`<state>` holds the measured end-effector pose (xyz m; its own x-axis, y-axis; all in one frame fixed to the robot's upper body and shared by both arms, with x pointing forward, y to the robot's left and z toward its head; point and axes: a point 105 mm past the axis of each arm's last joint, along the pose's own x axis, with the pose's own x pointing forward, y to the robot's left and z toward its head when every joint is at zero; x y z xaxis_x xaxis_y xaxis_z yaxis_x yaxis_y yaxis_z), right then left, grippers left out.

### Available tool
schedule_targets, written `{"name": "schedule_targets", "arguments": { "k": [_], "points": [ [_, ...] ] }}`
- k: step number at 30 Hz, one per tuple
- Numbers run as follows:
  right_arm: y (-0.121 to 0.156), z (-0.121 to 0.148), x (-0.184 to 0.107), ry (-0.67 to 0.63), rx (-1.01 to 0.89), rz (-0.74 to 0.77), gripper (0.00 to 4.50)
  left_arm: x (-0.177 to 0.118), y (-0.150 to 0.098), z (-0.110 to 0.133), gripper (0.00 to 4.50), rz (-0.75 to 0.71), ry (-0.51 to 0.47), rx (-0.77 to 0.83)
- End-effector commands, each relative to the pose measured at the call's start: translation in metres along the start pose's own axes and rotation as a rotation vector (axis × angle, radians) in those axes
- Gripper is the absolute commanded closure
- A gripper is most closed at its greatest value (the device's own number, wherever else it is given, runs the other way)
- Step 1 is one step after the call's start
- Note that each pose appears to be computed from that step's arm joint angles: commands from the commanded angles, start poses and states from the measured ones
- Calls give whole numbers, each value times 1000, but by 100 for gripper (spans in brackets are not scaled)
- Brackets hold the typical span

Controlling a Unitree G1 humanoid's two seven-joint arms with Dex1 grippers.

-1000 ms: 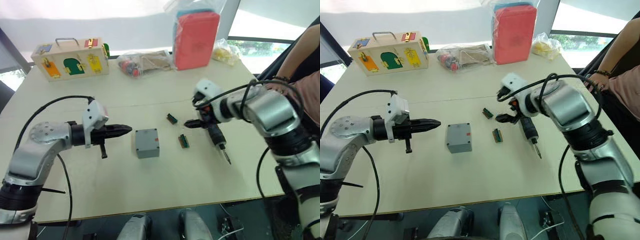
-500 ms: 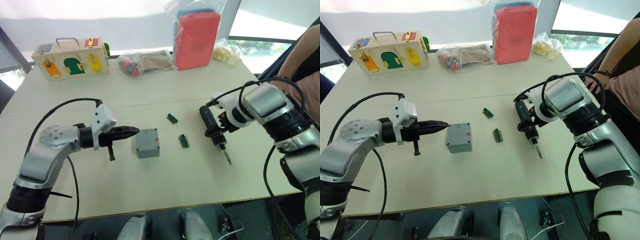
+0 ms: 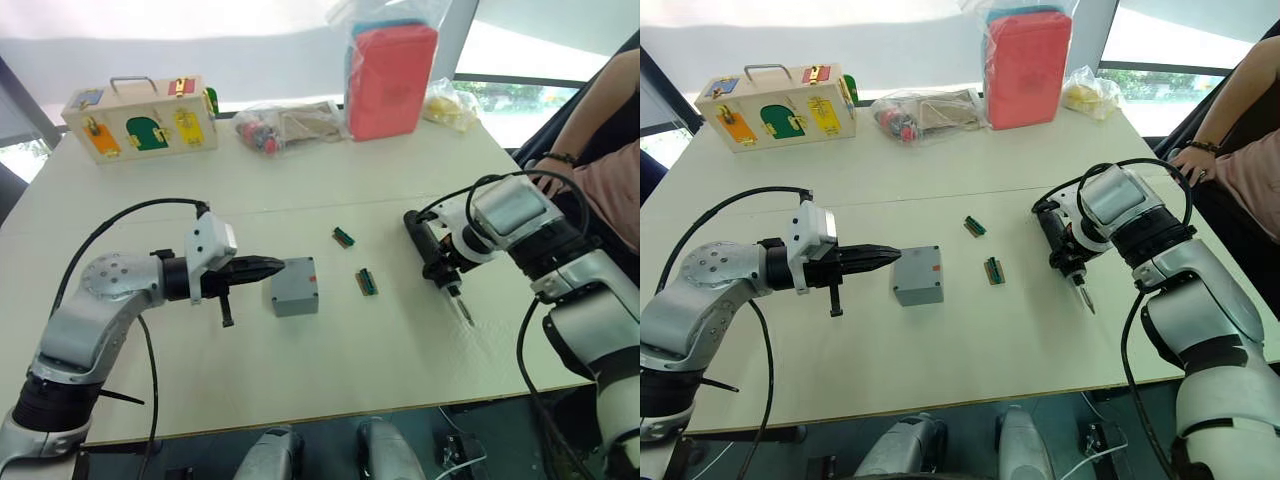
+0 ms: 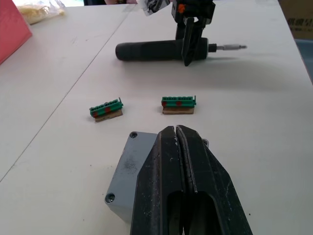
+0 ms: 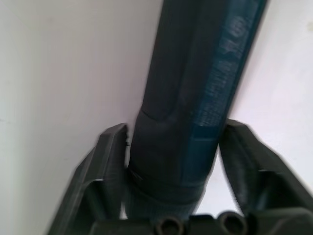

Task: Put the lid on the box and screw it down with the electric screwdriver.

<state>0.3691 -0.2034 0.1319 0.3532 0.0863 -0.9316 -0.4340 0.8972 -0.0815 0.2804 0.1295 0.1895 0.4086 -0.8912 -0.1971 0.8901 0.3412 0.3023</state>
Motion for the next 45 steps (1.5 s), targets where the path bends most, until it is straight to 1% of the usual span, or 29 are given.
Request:
{"name": "schedule_targets", "arguments": {
  "k": [1, 3, 4, 7, 9, 11, 12, 13, 16, 18, 19, 21, 22, 25, 27, 31, 36, 38, 41, 45],
  "points": [
    [12, 4, 8, 3, -18, 29, 269, -4, 4, 15, 450, 18, -30, 57],
    [11, 8, 5, -12, -13, 24, 269, -5, 4, 14, 450, 20, -26, 56],
    [10, 15, -1, -40, -8, 15, 269, -6, 5, 13, 450, 22, -18, 55],
    [12, 48, -30, -190, -39, -5, 269, -9, 6, 9, 450, 24, 4, 50],
    [24, 68, -51, -309, -105, 30, 269, -10, 7, 5, 450, 24, 17, 49],
    [48, 89, -76, -489, -265, 107, 269, -10, 7, 1, 450, 20, 29, 40],
    [58, 96, -85, -563, -312, 135, 269, -10, 8, -1, 450, 18, 38, 39],
    [69, 105, -96, -669, -353, 170, 269, -10, 9, -3, 450, 15, 46, 39],
    [98, 123, -129, -984, -382, 288, 269, -8, 10, -9, 450, 7, 59, 34],
    [111, 129, -149, -1194, -398, 321, 269, -6, 11, -12, 450, 2, 68, 32],
    [116, 129, -155, -1277, -397, 321, 269, -6, 12, -14, 450, 2, 71, 29],
    [123, 128, -160, -1374, -369, 360, 269, -5, 14, -16, 450, 4, 72, 18],
    [130, 125, -161, -1441, -361, 388, 269, -3, 15, -18, 450, -2, 76, 14],
    [142, 117, -164, -1584, -349, 433, 269, 1, 16, -22, 450, -9, 78, -3],
    [147, 113, -161, -1627, -323, 468, 269, 3, 17, -25, 450, -11, 78, -16],
    [159, 101, -133, -1626, -296, 546, 269, 16, 18, -36, 450, -21, 82, -54],
    [168, 91, -116, -1627, -324, 542, 269, 26, 21, -40, 450, -4, 73, -78],
    [169, 90, -113, -1631, -322, 533, 269, 28, 22, -41, 450, 4, 69, -87],
    [171, 86, -108, -1635, -291, 525, 269, 36, 18, -48, 450, -4, 91, -92],
    [174, 85, -106, -1639, -275, 529, 269, 37, 16, -53, 450, -6, 101, -101]
  ]
}}
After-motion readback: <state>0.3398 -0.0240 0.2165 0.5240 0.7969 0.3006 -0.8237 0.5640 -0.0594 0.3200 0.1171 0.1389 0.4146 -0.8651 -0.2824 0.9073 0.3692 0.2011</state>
